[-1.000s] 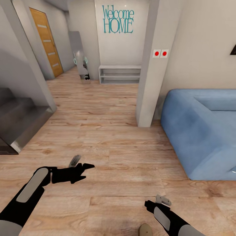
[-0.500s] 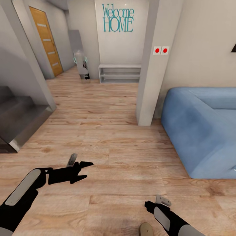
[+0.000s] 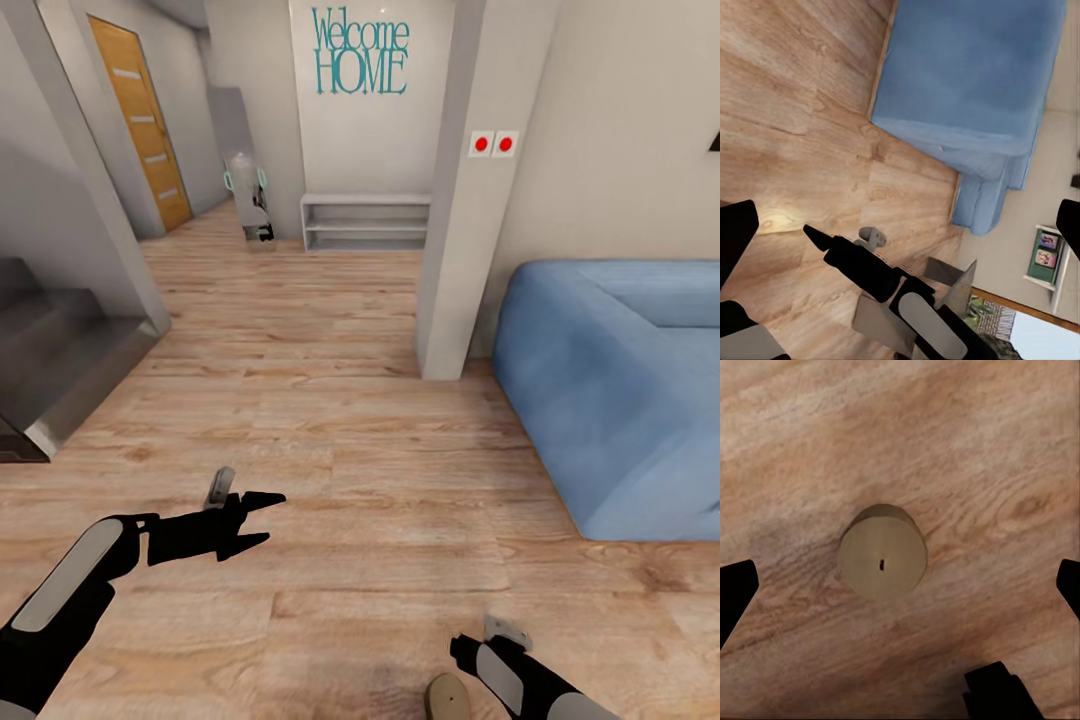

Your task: Place each of the two pumpkins and all three candles from the living room inside a cabinet in the living room (use any cabinet), then make sure every cabinet is closed, and position the cauldron so it is next to a table in the living room.

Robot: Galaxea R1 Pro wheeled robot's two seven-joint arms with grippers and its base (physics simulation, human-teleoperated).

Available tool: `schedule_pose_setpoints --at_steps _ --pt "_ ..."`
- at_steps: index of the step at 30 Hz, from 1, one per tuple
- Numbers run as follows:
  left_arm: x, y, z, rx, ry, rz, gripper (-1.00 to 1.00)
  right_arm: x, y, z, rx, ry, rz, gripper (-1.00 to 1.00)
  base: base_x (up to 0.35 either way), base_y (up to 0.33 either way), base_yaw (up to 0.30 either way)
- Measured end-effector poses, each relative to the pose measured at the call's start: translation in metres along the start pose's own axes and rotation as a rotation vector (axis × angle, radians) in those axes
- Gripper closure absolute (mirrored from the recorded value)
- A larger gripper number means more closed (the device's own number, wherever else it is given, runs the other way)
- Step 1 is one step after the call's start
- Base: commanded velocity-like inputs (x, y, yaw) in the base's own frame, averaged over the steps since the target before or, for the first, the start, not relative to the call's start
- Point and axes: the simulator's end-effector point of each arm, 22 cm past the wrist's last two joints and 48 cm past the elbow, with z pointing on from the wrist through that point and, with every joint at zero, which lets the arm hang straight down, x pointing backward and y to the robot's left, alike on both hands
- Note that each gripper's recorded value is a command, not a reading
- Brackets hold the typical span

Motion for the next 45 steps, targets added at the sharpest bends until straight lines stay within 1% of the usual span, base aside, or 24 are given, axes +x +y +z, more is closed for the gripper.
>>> schedule_pose_setpoints --at_steps 5,15,22,26,41,43,45 --pt "0.000 0.010 0.002 0.002 -0.002 0.002 -1.00 0.013 -0.011 0.012 0.023 0.018 -0.005 -1.00 0.000 0.000 0.000" --pt "0.003 0.029 0.009 0.003 -0.003 0.003 -1.00 0.021 -0.013 0.032 0.024 0.016 -0.005 -1.00 0.000 0.000 0.000" --pt "0.005 0.043 0.015 0.003 -0.002 0.003 -1.00 0.022 -0.010 0.045 0.015 -0.001 -0.004 -1.00 0.000 0.000 0.000" --pt "0.006 0.051 0.018 0.003 -0.002 0.003 -1.00 0.016 -0.008 0.053 0.008 -0.042 0.007 -1.00 0.000 0.000 0.000" --pt "0.011 0.083 0.028 -0.002 -0.004 0.005 -1.00 0.028 -0.009 0.083 0.003 -0.053 0.007 -1.00 0.000 0.000 0.000" --pt "0.011 0.088 0.029 -0.003 -0.005 0.006 -1.00 0.030 -0.004 0.087 -0.020 -0.053 0.005 -1.00 0.000 0.000 0.000" --pt "0.012 0.092 0.030 -0.004 -0.006 0.006 -1.00 0.033 0.004 0.091 -0.060 -0.050 0.003 -1.00 0.000 0.000 0.000"
